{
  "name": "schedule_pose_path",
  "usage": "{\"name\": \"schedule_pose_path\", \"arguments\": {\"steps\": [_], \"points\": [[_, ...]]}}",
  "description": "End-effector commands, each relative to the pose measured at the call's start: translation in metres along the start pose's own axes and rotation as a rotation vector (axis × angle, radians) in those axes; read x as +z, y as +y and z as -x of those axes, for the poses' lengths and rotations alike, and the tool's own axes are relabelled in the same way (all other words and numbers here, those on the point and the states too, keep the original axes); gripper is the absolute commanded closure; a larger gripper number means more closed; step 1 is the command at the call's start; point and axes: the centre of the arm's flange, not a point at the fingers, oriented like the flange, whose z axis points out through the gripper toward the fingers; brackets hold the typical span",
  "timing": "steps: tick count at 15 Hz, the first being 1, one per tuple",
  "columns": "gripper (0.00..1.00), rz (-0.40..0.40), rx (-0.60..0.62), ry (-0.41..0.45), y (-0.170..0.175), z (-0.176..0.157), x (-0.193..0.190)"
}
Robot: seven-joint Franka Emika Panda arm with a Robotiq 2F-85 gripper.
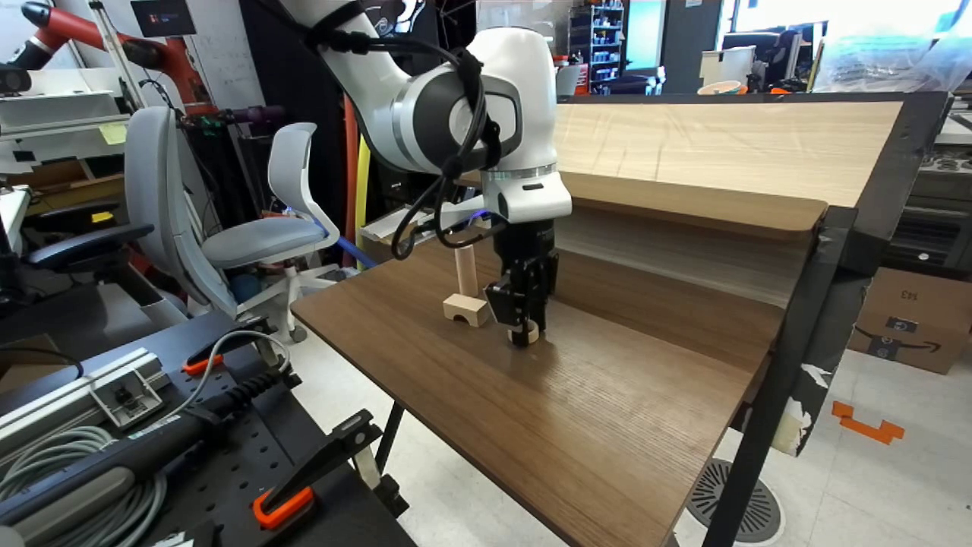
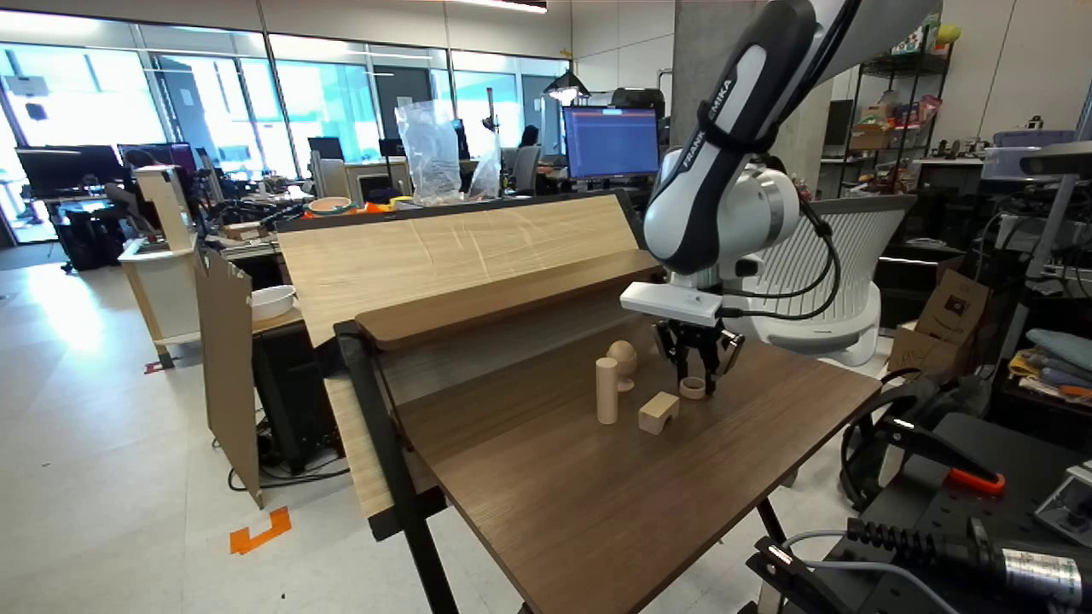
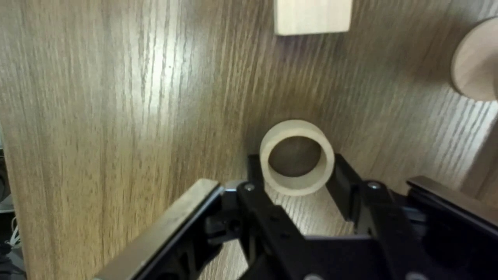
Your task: Place the wooden ring on the wooden cylinder
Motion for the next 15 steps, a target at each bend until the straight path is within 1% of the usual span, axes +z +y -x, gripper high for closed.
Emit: {"name": "schedule_pose_path", "arguments": {"steps": [1, 6, 12, 15], "points": [[0.8, -0.042, -0.022, 0.022, 0.001, 0.008, -0.015], [0.8, -0.062, -0.013, 0.012, -0.002, 0.015, -0.033], [0.8, -0.093, -0.017, -0.003, 0.0, 0.021, -0.074], [0.8, -0.093, -0.034, -0.011, 0.0, 0.032, -0.088]]}}
